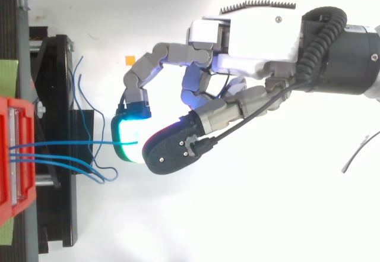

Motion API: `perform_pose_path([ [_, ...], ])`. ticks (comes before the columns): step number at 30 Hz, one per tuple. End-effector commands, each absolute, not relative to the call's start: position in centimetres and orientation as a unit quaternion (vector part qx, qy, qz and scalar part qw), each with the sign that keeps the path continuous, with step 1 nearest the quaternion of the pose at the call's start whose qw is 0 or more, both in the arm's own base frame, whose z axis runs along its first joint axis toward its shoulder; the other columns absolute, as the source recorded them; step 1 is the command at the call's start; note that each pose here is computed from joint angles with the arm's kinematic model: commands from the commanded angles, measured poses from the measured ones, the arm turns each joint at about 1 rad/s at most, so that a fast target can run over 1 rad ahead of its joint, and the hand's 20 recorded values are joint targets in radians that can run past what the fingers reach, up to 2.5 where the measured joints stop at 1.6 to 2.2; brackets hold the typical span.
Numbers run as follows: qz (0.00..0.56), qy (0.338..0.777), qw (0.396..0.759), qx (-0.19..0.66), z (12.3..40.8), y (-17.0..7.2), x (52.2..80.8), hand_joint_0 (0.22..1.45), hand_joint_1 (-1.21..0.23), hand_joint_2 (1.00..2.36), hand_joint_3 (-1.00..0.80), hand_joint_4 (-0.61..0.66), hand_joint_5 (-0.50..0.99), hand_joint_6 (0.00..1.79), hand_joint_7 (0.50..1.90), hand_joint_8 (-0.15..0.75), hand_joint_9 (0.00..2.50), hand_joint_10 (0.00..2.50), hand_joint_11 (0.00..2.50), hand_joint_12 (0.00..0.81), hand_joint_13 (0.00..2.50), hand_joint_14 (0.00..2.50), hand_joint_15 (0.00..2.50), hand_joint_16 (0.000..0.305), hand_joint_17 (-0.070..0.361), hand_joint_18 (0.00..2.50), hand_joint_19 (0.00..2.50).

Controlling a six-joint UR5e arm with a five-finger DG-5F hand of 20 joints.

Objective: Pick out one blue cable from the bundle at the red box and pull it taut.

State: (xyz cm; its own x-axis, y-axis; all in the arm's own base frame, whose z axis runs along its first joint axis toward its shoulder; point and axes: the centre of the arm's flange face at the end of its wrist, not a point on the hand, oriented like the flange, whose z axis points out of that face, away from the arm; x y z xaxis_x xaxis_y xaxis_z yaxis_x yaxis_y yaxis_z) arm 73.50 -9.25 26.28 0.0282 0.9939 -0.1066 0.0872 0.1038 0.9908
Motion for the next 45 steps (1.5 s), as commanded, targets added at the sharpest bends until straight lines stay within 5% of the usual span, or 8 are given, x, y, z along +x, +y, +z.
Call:
perform_pose_path([
  [1, 0.442, 0.539, 0.512, 0.502, 26.27, -9.24, 73.50, 0.70, -0.71, 1.02, -0.21, -0.14, -0.20, 0.94, 0.92, 0.256, 1.36, 1.29, 1.52, 0.316, 1.19, 1.70, 1.41, 0.040, 0.089, 1.21, 1.24],
  [3, 0.443, 0.538, 0.512, 0.502, 26.27, -9.24, 73.50, 0.70, -0.71, 1.02, -0.21, -0.14, -0.20, 0.94, 0.92, 0.255, 1.36, 1.29, 1.53, 0.316, 1.19, 1.72, 1.40, 0.039, 0.088, 1.21, 1.25],
  [6, 0.443, 0.538, 0.512, 0.502, 26.27, -9.24, 73.50, 0.70, -0.71, 1.02, -0.20, -0.16, -0.19, 0.94, 0.92, 0.257, 1.36, 1.36, 1.50, 0.306, 1.17, 1.94, 1.31, 0.041, 0.092, 1.27, 1.58],
  [10, 0.443, 0.538, 0.512, 0.502, 26.27, -9.24, 73.50, 0.70, -0.71, 1.02, -0.19, -0.14, -0.19, 0.93, 0.94, 0.261, 1.37, 1.37, 1.51, 0.314, 1.17, 1.97, 1.33, 0.041, 0.093, 1.28, 1.40],
  [45, 0.442, 0.539, 0.512, 0.502, 26.27, -9.24, 73.50, 0.69, -0.72, 1.02, -0.19, -0.13, -0.19, 0.93, 0.95, 0.271, 1.42, 1.21, 1.62, 0.316, 1.24, 1.76, 1.40, 0.043, 0.097, 1.25, 1.28],
])
